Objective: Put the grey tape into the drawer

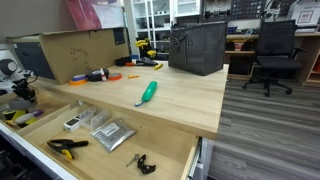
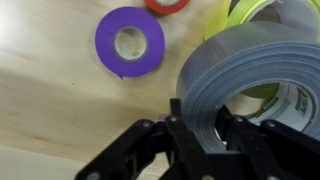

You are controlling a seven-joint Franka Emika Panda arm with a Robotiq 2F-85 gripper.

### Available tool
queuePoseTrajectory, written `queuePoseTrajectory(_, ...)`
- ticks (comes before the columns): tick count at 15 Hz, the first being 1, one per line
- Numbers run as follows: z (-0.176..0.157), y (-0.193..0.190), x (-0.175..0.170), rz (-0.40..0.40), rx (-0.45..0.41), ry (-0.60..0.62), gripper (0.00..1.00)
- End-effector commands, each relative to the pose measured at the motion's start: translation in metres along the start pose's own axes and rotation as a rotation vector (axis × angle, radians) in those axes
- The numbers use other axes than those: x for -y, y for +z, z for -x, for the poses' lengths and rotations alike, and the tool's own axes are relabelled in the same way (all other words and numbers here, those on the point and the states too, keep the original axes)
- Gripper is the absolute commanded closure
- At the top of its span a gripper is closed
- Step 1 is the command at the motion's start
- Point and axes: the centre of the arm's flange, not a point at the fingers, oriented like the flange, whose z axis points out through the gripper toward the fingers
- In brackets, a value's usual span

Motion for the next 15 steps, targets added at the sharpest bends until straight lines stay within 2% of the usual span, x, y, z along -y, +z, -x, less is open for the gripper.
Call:
queuePoseTrajectory(1,0.002,-0.009,0.02,-0.082,0.031,-0.012,0.89)
queuePoseTrajectory(5,0.002,-0.026,0.022,-0.167,0.043,0.029,0.89)
queuePoseTrajectory(9,0.004,-0.039,0.028,-0.297,0.082,0.063,0.89)
queuePoseTrajectory(12,0.002,-0.049,0.027,-0.318,0.061,0.106,0.89)
queuePoseTrajectory(15,-0.007,-0.051,0.013,-0.275,0.009,0.141,0.89)
